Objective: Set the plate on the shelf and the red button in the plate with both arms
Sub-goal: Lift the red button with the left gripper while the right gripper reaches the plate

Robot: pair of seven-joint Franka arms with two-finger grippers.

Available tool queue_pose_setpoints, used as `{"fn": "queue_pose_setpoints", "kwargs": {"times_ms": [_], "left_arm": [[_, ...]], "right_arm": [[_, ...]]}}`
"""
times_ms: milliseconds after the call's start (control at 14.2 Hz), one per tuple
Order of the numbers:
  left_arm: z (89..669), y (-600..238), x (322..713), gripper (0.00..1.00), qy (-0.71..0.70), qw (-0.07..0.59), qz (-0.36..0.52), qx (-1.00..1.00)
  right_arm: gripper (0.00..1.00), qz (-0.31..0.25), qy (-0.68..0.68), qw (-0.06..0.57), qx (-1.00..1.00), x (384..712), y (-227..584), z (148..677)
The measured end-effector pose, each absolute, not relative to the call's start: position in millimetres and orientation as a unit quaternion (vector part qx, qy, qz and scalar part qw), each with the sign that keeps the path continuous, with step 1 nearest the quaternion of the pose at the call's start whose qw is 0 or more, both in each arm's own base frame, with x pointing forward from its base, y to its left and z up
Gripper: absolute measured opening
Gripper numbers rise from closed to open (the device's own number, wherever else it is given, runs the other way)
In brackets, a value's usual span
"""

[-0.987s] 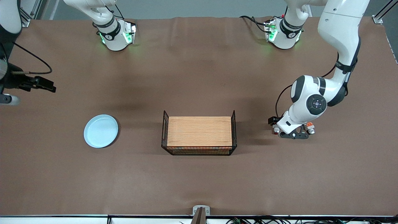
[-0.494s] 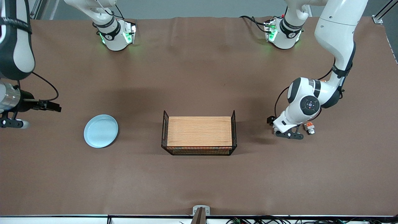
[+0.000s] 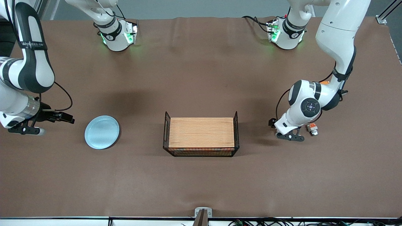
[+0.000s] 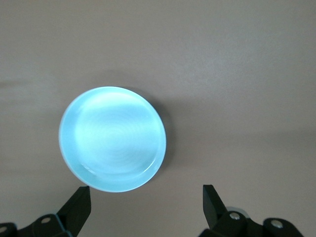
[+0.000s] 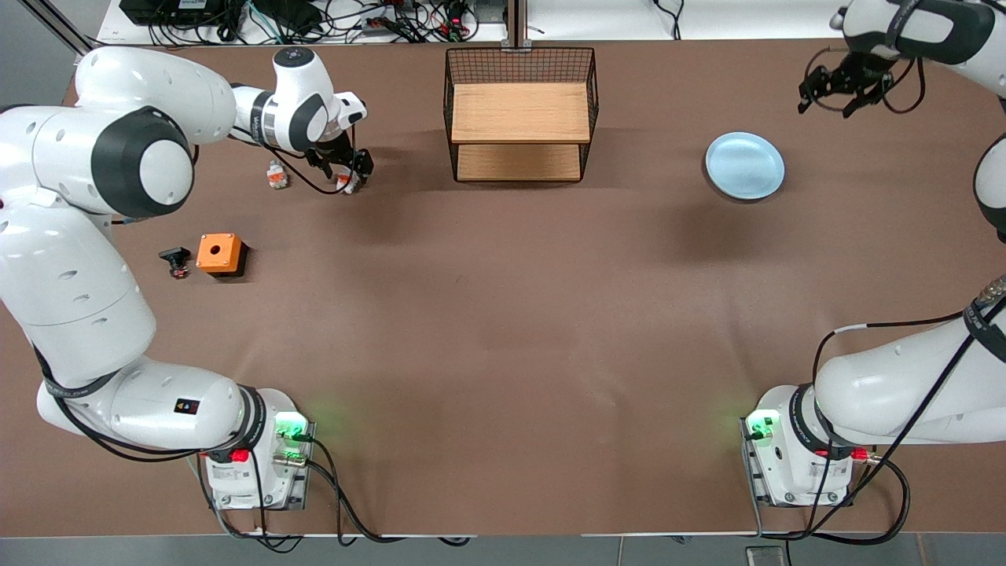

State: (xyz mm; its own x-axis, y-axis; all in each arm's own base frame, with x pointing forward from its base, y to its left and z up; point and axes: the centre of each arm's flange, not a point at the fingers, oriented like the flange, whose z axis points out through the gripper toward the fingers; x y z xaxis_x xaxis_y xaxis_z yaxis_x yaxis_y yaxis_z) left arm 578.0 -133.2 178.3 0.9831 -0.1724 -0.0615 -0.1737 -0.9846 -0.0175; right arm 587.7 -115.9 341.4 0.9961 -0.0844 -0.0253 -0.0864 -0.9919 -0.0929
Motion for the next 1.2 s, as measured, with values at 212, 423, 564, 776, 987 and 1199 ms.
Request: {"fn": "queue_pose_setpoints", "kwargs": {"times_ms": [212,423,564,776,987,1199], "left_arm": [[178,-133,578,0.68,0.087,0.011,0.03,-0.996],[178,-134,578,0.55,0.087,0.011,0.03,-0.996],[178,-134,578,0.48,0.088,0.011,0.03,-0.996],[178,-134,578,0.41,0.087,0.011,0.029,-0.996],[186,-132,582,0.41,0.085,0.01,0.021,-0.996],[209,-131,588,0.41,0.083,0.012,0.02,-0.996]], "right_arm": [[1.0,0.01,0.041,0.064,-0.997,585,-150,289],[1.0,0.012,0.042,0.059,-0.997,588,-153,249],[1.0,0.022,0.043,0.062,-0.997,589,-149,229],[1.0,0.025,0.055,0.076,-0.995,591,-145,212],[1.0,0.028,0.054,0.08,-0.995,592,-140,203],[1.0,0.03,0.056,0.085,-0.994,592,-135,195]]}}
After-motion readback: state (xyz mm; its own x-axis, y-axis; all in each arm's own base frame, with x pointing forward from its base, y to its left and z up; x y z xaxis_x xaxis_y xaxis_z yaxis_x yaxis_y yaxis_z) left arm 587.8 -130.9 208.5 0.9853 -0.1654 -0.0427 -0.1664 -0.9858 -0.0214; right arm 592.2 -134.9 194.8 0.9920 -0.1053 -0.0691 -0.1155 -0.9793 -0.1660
